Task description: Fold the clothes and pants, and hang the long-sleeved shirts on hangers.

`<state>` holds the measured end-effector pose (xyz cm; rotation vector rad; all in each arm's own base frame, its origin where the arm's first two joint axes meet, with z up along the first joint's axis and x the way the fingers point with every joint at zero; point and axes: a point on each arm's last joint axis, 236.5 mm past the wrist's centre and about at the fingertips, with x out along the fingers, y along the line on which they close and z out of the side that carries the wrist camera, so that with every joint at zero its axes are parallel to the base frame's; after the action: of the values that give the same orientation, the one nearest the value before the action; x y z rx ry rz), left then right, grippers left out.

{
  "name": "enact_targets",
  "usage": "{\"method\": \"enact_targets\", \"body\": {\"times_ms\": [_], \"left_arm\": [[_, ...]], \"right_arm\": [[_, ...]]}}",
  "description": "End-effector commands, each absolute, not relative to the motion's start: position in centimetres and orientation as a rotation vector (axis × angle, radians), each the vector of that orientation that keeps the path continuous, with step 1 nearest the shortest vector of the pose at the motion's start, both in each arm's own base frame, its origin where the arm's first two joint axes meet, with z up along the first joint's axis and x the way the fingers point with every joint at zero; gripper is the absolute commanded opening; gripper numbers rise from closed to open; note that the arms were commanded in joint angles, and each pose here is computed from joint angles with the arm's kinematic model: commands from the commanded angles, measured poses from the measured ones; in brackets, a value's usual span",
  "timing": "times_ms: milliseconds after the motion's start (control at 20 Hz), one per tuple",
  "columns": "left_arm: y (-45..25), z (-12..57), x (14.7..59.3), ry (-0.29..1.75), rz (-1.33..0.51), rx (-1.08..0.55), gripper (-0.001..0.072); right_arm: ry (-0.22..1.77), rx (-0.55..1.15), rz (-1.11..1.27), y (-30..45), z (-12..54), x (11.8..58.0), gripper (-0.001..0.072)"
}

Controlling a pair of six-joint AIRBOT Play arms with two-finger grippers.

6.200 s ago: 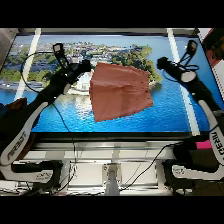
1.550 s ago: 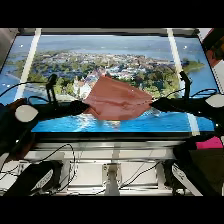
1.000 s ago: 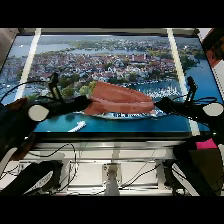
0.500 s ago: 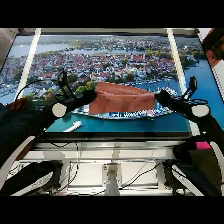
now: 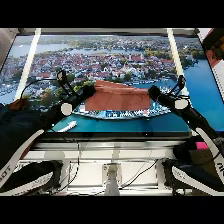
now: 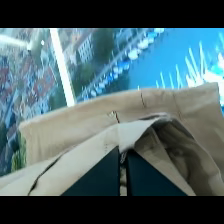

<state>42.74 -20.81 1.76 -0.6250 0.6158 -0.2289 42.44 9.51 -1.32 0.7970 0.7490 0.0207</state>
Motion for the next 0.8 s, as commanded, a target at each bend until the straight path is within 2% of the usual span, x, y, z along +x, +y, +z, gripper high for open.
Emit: {"method": "enact_targets", "body": {"times_ms": [0,50,100,150,200,250,500,550,600,750], "left_arm": [[-20.0,1.8,44.0,0.553,-0.199,-0.62,0.0026],[-19.9,2.1,44.3,0.535,-0.196,-0.622,0.0039],[-19.7,2.5,44.5,0.516,-0.193,-0.624,0.0177],[-19.6,2.6,44.6,0.506,-0.19,-0.625,0.0432],[-19.5,2.8,44.7,0.499,-0.189,-0.626,0.0633],[-19.5,2.8,44.7,0.496,-0.188,-0.626,0.0665],[-19.2,3.4,44.8,0.48,-0.198,-0.601,0.0664],[-19.2,3.8,44.8,0.47,-0.211,-0.576,0.0664],[-19.1,4.3,44.8,0.457,-0.219,-0.56,0.0663],[-19.2,5.2,44.6,0.446,-0.231,-0.557,0.0663]], "right_arm": [[0.715,0.794,-0.002,9.0,-1.2,43.6,0.003],[0.712,0.791,-0.003,9.0,-1.2,43.6,0.009],[0.711,0.788,-0.002,9.0,-1.2,43.6,0.0229],[0.711,0.788,-0.002,9.0,-1.2,43.6,0.0361],[0.711,0.787,-0.002,9.0,-1.2,43.6,0.0389],[0.71,0.783,-0.001,9.0,-1.1,43.6,0.0389],[0.74,0.665,0.033,7.7,-0.9,43.1,0.039],[0.785,0.663,0.042,7.0,-1.1,42.7,0.0444],[0.815,0.657,0.039,5.9,-1.1,42.5,0.0548],[0.919,0.666,0.017,1.9,-1.5,41.1,0.0566]]}}
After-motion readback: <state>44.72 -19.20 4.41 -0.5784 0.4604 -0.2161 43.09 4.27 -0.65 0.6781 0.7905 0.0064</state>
